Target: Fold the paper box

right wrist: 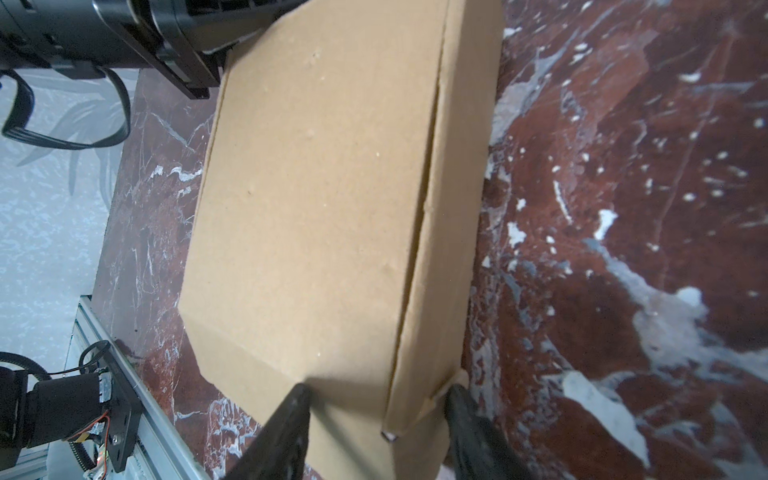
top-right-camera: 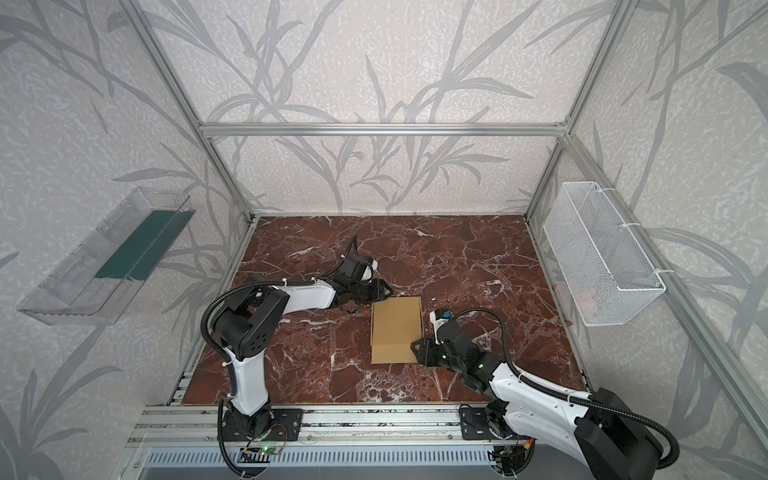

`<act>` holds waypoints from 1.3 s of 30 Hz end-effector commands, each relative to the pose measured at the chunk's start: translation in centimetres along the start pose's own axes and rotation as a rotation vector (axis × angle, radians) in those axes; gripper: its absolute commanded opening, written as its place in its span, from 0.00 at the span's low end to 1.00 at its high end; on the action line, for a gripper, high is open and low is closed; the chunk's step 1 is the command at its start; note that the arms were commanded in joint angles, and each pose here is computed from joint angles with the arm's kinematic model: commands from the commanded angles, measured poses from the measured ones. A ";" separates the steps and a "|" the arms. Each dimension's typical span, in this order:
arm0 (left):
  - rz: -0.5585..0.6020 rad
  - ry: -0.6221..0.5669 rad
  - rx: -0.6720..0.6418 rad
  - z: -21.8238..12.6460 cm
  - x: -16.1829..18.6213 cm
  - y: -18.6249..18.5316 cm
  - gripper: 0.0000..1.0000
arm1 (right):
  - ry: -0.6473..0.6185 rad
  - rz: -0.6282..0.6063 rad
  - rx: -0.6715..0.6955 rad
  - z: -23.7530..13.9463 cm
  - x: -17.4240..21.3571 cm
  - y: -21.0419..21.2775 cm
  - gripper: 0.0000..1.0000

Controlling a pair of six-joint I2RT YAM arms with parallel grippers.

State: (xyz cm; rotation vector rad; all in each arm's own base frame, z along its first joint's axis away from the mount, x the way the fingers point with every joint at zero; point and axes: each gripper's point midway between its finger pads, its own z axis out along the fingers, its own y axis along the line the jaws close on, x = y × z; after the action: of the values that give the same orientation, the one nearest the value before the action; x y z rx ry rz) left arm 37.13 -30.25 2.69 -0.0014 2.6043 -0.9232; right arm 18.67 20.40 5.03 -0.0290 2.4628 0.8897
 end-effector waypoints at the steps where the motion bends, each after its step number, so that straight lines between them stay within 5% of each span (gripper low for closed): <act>1: -0.131 0.239 -0.239 0.6 8.2 7.7 0.53 | 0.028 0.028 0.030 -0.1 0.8 -0.7 0.57; 8: -0.141 0.215 -0.229 -0.4 7.8 7.0 0.53 | 0.020 0.055 0.045 -0.6 1.2 -0.9 0.59; 39: -0.202 0.205 -0.203 -0.1 9.5 8.0 0.53 | 0.021 0.027 0.052 0.4 1.2 -0.6 0.43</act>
State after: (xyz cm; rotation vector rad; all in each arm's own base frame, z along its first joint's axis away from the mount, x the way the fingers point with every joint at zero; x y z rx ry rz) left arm 36.20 -29.57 2.77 -0.0950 2.5443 -1.0039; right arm 17.70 20.76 4.28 0.0302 2.4917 0.9102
